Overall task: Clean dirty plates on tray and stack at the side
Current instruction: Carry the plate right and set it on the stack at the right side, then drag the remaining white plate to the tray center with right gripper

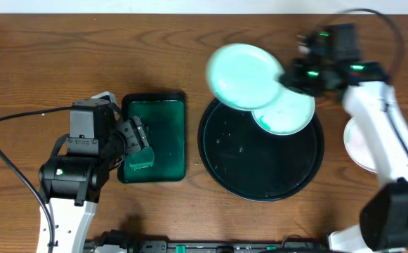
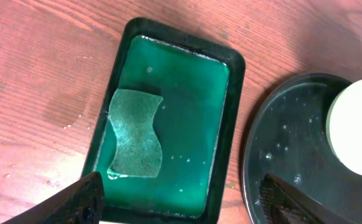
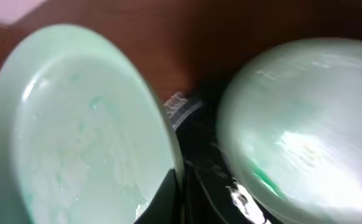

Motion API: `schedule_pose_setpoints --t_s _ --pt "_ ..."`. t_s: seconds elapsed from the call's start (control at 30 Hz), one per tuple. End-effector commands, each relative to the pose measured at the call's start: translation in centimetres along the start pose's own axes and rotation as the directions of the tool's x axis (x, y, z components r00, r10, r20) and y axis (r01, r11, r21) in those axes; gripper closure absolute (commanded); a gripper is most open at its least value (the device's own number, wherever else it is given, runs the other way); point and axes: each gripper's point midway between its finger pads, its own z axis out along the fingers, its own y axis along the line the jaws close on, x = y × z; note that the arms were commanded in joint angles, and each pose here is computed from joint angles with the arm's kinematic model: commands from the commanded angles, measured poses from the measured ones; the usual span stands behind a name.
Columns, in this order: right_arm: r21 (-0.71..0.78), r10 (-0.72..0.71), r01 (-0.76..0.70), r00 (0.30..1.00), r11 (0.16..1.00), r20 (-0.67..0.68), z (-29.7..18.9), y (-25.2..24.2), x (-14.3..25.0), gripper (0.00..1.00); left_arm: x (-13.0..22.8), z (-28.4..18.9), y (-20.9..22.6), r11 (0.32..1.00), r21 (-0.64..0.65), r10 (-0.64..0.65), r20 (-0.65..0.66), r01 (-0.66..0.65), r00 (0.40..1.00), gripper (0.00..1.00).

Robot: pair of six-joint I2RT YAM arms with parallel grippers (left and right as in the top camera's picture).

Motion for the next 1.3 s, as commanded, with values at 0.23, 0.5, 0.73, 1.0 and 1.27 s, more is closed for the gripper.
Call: schedule_pose_setpoints --t_s 0.23,0.5,0.73,1.0,1.27 --pt "0.404 0.597 -0.652 0.755 0.642 0.27 -9.3 -26.9 3.9 0.99 -0.7 -0.6 -0.3 1.0 0.012 0.003 0.02 -0.003 1.0 0.2" --pt "0.428 0.76 -0.819 0.542 0.382 0.359 -10.1 -35.1 12.6 0.99 -0.7 -0.6 -0.3 1.0 0.012 0.003 0.02 -0.003 1.0 0.2" --pt "0.269 0.723 -0.804 0.595 0.531 0.352 -10.6 -33.0 9.4 0.66 -0.7 -0.6 -0.3 1.0 0.012 0.003 0.02 -0.003 1.0 0.2" --pt "0.096 -0.029 0.005 0.969 0.995 0.247 -7.4 -13.0 2.6 0.46 -0.7 -0.6 -0.3 1.0 0.012 0.003 0.02 -0.003 1.0 0.2" --pt "0.505 -0.342 0.228 0.928 0.833 0.146 4.9 -13.2 0.2 0.34 -0.7 -0.6 -0.3 1.0 0.012 0.003 0.02 -0.003 1.0 0.2"
